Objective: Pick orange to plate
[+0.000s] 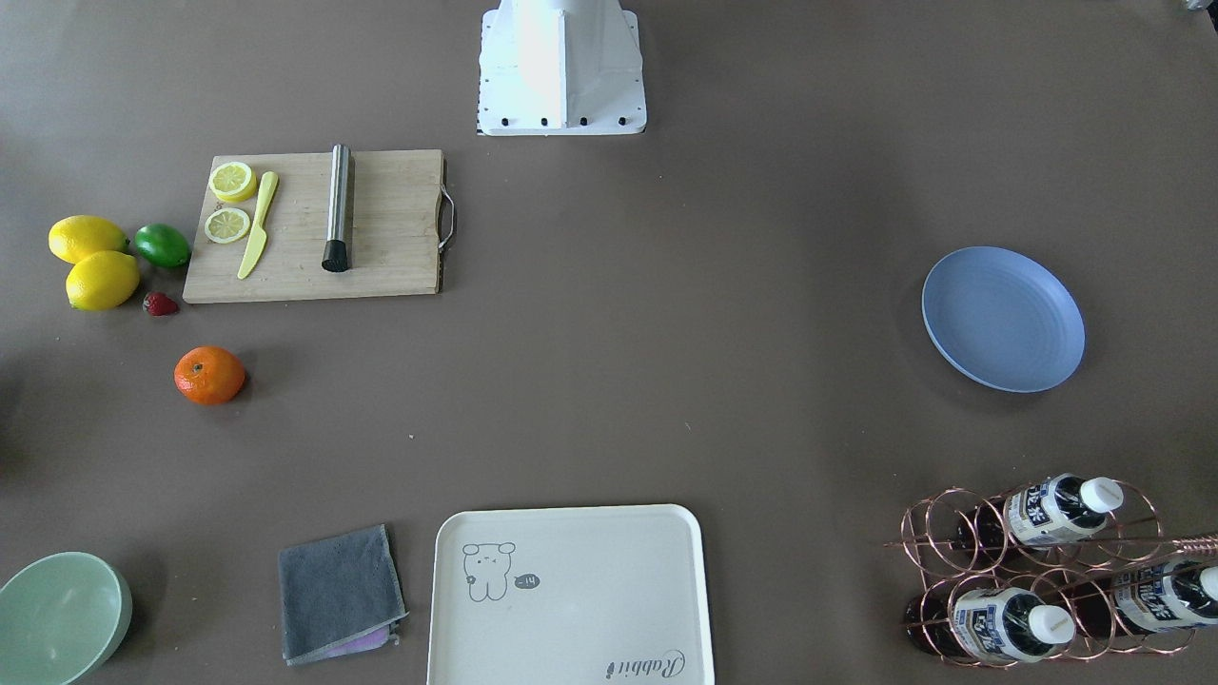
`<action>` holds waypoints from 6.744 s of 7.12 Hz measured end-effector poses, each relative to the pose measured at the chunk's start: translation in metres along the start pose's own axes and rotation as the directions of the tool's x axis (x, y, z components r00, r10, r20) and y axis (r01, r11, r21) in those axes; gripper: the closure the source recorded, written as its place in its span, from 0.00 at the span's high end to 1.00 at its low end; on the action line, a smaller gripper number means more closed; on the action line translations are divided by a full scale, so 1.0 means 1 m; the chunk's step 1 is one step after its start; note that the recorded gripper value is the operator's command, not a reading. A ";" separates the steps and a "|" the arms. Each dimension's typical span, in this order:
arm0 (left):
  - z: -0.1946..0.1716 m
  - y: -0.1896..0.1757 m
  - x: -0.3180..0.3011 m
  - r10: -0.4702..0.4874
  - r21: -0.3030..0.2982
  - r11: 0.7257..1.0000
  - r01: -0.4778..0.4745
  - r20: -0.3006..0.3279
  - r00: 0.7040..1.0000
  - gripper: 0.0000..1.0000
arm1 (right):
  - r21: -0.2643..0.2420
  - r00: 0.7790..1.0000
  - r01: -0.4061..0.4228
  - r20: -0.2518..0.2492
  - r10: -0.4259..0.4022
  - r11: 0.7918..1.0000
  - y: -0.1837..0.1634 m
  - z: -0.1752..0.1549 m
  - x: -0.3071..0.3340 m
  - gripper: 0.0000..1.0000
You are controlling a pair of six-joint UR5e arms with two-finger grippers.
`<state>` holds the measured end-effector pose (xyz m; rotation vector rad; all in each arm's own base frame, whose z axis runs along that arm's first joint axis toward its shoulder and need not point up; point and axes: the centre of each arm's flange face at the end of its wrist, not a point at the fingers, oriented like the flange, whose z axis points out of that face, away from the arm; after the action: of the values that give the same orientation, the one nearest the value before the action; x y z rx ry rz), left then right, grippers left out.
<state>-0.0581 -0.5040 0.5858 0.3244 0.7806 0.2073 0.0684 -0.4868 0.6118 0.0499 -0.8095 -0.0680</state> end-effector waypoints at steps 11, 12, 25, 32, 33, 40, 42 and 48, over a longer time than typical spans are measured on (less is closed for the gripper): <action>0.008 0.015 -0.009 -0.020 -0.014 1.000 0.020 0.005 1.000 0.98 | 0.003 1.000 0.015 0.001 -0.015 1.000 0.003 0.001 -0.003 1.00; 0.012 0.016 -0.007 -0.032 -0.013 0.999 0.032 0.001 0.999 0.98 | 0.002 1.000 0.015 0.003 -0.015 1.000 0.003 0.002 -0.003 1.00; 0.221 0.052 0.096 -0.144 -0.024 0.990 0.142 -0.116 0.983 0.41 | 0.046 0.997 0.075 0.004 -0.075 0.996 -0.009 0.007 -0.006 1.00; 0.193 0.027 0.107 -0.227 -0.076 0.974 0.214 -0.244 0.943 0.00 | 0.077 0.996 0.086 0.016 -0.088 0.993 -0.029 -0.008 -0.024 1.00; 0.175 0.004 0.116 -0.268 -0.087 0.963 0.253 -0.288 0.920 0.00 | 0.089 0.996 0.087 0.018 -0.089 0.992 -0.041 -0.014 -0.036 1.00; 0.149 -0.069 0.389 -0.518 -0.155 0.853 0.499 -0.375 0.769 0.00 | 0.127 0.996 0.045 0.076 -0.055 0.991 -0.100 0.055 -0.262 1.00; 0.170 -0.074 0.508 -0.562 -0.142 0.820 0.555 -0.388 0.730 0.00 | 0.118 0.996 0.065 0.053 -0.071 0.991 -0.097 0.097 -0.332 1.00; 0.198 -0.018 0.690 -0.612 -0.106 0.772 0.626 -0.388 0.689 0.00 | 0.039 0.999 0.048 -0.007 -0.048 0.998 -0.088 0.161 -0.339 1.00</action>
<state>0.5634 -0.3548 0.2596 0.0262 1.2669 -0.4044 -0.2847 -0.5505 0.4722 0.1060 -0.8040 -0.0972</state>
